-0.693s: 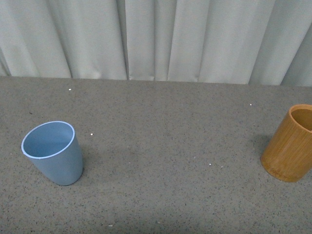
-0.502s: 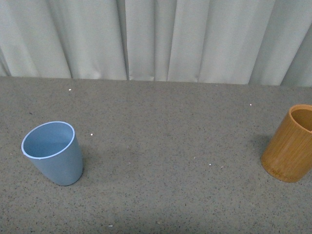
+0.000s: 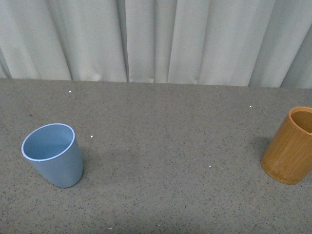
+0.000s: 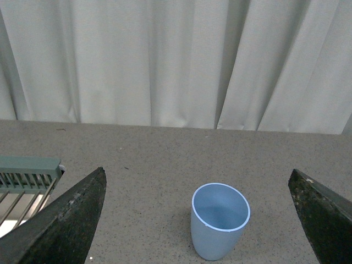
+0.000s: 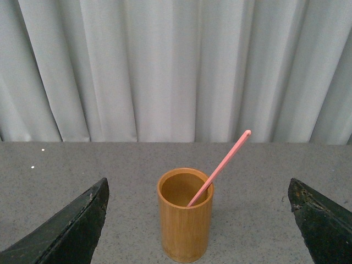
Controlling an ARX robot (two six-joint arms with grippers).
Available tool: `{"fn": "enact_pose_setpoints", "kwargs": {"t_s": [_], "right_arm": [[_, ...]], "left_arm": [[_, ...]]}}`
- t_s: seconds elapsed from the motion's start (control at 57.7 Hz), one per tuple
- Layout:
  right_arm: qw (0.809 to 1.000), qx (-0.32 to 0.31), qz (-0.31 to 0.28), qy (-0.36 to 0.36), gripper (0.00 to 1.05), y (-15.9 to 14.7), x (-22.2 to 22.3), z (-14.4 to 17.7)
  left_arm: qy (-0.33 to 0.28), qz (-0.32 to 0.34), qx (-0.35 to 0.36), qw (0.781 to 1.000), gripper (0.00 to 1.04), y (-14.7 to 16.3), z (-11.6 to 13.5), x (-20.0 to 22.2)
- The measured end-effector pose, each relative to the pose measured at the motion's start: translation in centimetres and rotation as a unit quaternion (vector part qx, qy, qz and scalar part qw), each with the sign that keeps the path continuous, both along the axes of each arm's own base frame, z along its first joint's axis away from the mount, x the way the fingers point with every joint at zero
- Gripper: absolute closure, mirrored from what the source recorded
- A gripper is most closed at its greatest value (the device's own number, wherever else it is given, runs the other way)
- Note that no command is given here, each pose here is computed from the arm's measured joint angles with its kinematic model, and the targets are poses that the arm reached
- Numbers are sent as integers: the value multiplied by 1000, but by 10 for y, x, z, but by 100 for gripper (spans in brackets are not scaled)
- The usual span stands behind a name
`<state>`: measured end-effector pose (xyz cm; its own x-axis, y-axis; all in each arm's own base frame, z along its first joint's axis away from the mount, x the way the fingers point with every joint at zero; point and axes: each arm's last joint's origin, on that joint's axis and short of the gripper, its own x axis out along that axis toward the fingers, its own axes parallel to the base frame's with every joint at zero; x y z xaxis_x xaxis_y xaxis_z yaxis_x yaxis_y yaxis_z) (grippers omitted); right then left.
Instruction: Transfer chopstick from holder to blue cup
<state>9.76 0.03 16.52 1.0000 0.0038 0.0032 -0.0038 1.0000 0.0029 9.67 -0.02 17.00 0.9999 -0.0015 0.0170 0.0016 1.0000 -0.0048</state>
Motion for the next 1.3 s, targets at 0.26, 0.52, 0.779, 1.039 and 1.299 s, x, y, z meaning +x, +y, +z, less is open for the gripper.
{"fn": "enact_pose_setpoints", "kwargs": {"t_s": [0.26,0.52,0.779,1.039,1.299], "right_arm": [[1000,0,0,0,10,0,0,0],[1000,0,0,0,10,0,0,0],[1000,0,0,0,10,0,0,0],[1000,0,0,0,10,0,0,0],[1000,0,0,0,10,0,0,0]], "left_arm": [[0,0,0,1000,7,0,0,0],[0,0,0,1000,7,0,0,0],[0,0,0,1000,7,0,0,0],[0,0,0,1000,7,0,0,0],[0,0,0,1000,7,0,0,0]]}}
